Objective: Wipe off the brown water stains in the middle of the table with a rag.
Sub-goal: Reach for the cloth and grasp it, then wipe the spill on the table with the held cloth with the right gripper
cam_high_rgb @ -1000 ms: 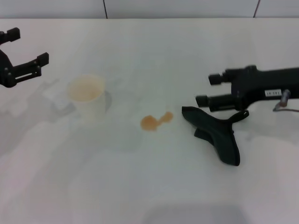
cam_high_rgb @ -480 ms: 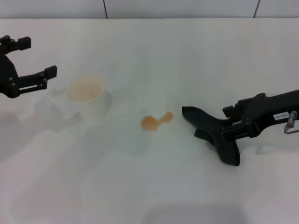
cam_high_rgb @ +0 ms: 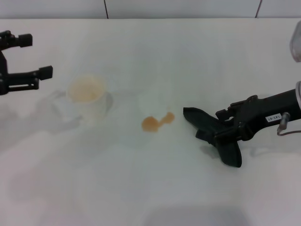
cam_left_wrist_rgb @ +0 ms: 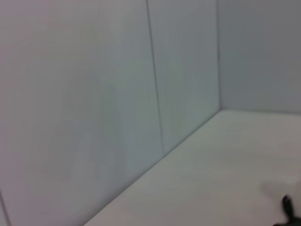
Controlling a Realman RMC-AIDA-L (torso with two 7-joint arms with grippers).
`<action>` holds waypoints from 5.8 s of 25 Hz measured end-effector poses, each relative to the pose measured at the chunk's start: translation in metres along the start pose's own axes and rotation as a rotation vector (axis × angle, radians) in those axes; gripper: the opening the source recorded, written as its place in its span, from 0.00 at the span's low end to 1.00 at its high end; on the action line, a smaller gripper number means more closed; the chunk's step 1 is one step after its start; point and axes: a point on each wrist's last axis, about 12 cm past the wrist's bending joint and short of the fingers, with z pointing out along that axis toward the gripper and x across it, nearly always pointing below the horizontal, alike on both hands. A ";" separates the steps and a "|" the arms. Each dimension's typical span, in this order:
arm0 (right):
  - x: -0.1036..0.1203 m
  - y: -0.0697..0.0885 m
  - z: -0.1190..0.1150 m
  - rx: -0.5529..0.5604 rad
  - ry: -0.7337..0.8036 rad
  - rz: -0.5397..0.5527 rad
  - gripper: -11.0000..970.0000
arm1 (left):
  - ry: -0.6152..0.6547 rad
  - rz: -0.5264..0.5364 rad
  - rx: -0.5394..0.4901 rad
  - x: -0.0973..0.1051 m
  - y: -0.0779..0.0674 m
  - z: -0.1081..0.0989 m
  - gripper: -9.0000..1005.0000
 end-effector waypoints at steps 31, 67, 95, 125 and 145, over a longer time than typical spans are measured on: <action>0.004 -0.003 0.026 0.075 0.043 -0.026 0.79 | 0.139 -0.080 0.257 -0.001 0.005 0.012 0.88; 0.016 -0.009 0.046 0.176 0.101 -0.038 0.64 | 0.155 -0.094 0.267 0.008 -0.002 0.016 0.88; 0.005 0.010 0.060 0.113 0.068 -0.074 0.09 | 0.150 -0.078 0.256 0.007 0.000 0.015 0.88; -0.044 0.030 0.117 0.098 0.050 -0.200 0.09 | 0.132 -0.073 0.257 0.009 -0.005 0.020 0.88; -0.048 -0.022 0.087 0.275 0.026 -0.122 0.09 | 0.129 -0.076 0.247 0.010 -0.005 0.022 0.88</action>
